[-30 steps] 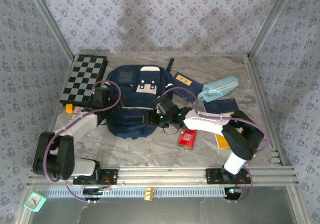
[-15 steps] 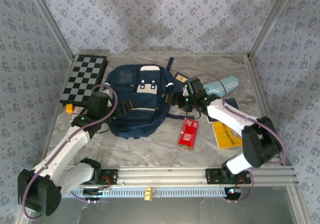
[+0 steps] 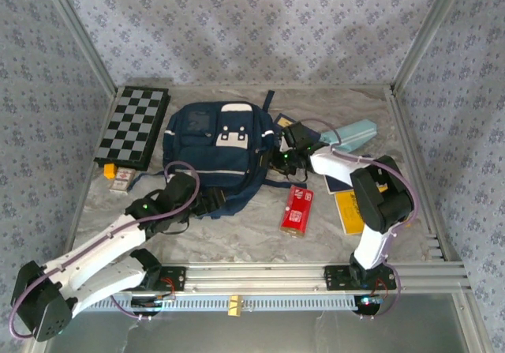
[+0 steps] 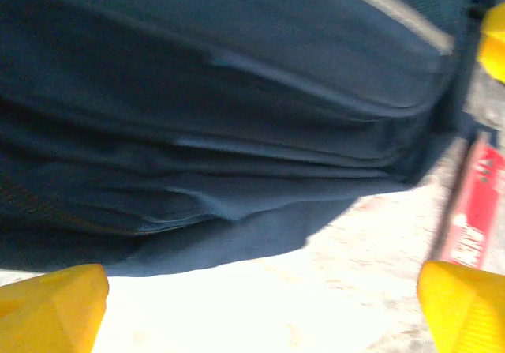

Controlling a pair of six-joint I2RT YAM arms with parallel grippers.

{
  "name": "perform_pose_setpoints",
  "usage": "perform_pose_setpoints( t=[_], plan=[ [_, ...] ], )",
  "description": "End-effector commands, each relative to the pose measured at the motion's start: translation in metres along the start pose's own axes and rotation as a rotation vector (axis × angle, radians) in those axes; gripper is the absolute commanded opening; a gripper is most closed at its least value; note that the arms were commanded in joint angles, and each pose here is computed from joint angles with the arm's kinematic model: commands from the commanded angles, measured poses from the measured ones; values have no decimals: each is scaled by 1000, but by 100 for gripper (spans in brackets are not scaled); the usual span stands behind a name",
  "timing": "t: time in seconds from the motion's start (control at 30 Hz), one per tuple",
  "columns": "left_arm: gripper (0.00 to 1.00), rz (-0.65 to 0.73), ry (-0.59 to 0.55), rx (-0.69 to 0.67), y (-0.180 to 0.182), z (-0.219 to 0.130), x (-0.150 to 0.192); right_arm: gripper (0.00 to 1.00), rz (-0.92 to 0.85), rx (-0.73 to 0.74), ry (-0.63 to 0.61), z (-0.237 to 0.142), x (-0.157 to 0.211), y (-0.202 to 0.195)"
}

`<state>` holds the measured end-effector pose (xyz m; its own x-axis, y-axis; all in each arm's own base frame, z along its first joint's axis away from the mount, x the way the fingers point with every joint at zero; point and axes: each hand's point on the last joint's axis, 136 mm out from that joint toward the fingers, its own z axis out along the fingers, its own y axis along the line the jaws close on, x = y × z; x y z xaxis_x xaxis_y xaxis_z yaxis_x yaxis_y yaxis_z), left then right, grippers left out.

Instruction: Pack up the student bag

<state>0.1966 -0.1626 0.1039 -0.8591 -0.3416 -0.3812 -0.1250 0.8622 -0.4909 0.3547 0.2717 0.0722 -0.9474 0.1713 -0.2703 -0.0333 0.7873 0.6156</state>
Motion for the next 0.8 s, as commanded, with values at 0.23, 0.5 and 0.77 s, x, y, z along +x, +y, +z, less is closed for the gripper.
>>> perform_pose_setpoints(
  t=[0.23,0.5,0.77],
  plan=[
    [100,-98,-135,-100,45,17,-59,26,19,-55,-41,17,31,32],
    [100,-85,-164,-198,76,12,-107,35,-45,-112,-34,12,60,76],
    [100,-75,-107,-125,65,-7,-82,59,-30,-33,-26,-23,42,41]
  ],
)
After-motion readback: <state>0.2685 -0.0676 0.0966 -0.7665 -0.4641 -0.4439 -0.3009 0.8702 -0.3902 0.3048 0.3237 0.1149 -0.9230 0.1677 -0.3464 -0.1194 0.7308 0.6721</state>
